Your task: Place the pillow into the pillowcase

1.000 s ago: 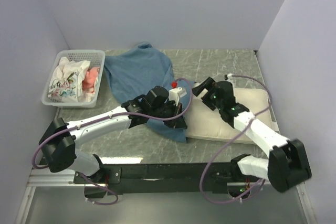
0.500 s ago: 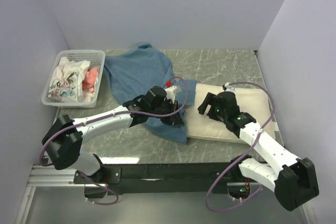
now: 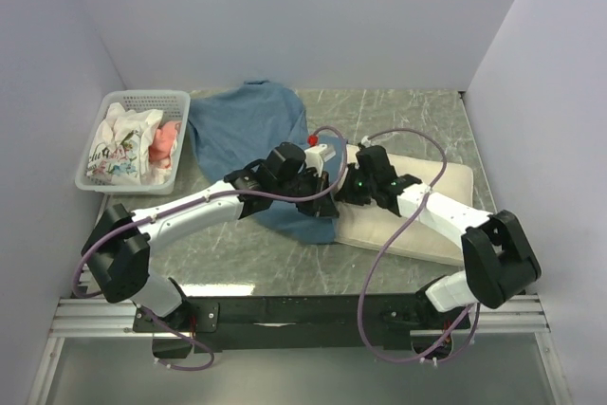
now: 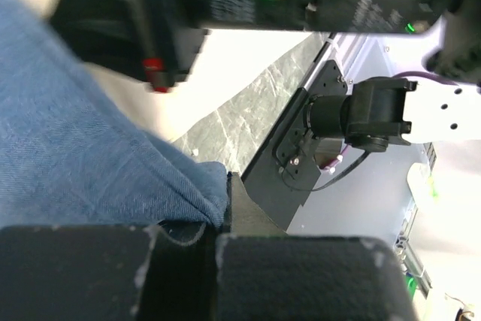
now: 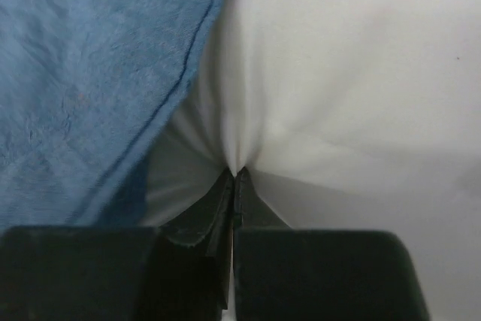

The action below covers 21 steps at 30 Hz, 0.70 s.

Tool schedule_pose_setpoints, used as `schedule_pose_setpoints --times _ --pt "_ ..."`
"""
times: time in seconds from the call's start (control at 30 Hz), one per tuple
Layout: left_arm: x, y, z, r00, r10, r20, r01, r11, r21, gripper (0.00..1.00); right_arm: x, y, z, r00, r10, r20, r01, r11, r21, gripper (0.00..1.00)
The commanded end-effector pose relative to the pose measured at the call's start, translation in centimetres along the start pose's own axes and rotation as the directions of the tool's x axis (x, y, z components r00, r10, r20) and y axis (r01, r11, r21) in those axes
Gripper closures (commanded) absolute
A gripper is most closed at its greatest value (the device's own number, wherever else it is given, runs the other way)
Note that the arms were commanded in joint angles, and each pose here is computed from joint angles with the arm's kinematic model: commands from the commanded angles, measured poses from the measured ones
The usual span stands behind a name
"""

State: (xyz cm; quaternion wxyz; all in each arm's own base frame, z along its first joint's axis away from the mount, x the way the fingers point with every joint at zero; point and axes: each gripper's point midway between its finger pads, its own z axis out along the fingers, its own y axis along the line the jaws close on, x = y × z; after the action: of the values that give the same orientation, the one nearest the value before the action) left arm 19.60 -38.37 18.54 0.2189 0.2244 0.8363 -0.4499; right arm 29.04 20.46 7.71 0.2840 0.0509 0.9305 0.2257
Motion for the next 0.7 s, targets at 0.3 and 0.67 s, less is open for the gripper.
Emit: schedule_pose_setpoints --times 0.3,0.67 --pt "2.2 0.0 -1.2 0.999 0.033 -0.028 -0.032 0.999 0.031 0.99 -11.9 10.0 -8.3 0.92 0.317 0.232 -0.21 0.896 -0.391 1.0" --pt "3.0 0.4 -4.4 0.993 -0.057 0.103 0.058 0.998 -0.003 0.89 -7.5 9.8 -5.4 0.914 0.363 0.183 -0.261 0.869 -0.421 1.0"
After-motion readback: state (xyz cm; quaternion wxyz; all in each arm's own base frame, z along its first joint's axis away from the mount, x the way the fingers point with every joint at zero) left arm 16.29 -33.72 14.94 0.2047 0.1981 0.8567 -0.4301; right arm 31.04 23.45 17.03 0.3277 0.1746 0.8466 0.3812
